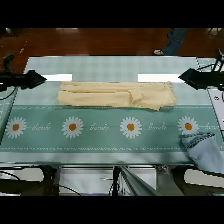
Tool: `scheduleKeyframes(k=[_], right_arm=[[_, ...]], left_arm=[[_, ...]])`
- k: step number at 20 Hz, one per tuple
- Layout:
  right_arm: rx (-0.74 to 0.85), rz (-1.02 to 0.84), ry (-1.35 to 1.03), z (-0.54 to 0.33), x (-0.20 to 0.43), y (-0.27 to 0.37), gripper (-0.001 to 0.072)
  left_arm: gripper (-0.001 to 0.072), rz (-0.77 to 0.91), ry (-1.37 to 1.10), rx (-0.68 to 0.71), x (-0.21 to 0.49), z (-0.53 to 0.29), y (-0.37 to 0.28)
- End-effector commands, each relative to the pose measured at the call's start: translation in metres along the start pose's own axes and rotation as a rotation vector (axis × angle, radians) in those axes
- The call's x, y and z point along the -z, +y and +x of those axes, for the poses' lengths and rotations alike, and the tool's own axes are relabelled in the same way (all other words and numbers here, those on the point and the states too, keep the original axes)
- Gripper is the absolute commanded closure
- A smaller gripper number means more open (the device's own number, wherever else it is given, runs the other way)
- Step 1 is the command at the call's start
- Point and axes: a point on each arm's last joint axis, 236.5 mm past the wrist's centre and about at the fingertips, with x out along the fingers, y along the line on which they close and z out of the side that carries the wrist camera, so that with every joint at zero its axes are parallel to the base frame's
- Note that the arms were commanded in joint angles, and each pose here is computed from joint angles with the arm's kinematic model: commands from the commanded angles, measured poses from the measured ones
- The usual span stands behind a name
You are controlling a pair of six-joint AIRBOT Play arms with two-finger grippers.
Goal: Fold the shirts.
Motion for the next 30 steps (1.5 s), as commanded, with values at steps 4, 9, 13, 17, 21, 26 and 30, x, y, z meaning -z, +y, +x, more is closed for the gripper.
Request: scheduleKeyframes(k=[4, 9, 13, 17, 21, 26, 30], right_arm=[[-0.016, 0.047, 0.349, 0.007, 0.073, -0.036, 0.0138], [-0.143, 0.147, 0.364, 0.050, 0.080, -0.031, 0.0138], [-0.285, 0.234, 0.307, 0.074, 0.067, -0.007, 0.0138], [-0.317, 0.178, 0.376, 0.105, 0.091, 0.025, 0.0139], [-0.318, 0.106, 0.369, 0.122, 0.093, 0.055, 0.0568], [-0.346, -0.029, 0.320, 0.055, 0.055, 0.094, 0.0689], [-0.241, -0.105, 0.308, -0.013, 0.050, 0.108, 0.0689]], left_arm=[[0.0393, 0.057, 0.067, -0.036, 0.015, -0.033, 0.002], [0.0394, 0.074, 0.086, -0.024, 0.018, -0.025, -0.007], [0.0393, 0.091, 0.097, -0.023, 0.020, -0.020, -0.012], [0.0394, 0.109, 0.104, -0.018, 0.021, -0.014, -0.020], [0.0394, 0.136, 0.124, -0.001, 0.026, -0.005, -0.034], [0.0672, 0.180, 0.199, 0.096, 0.046, 0.012, -0.081], [0.0684, 0.148, 0.264, 0.242, 0.076, 0.051, -0.180]])
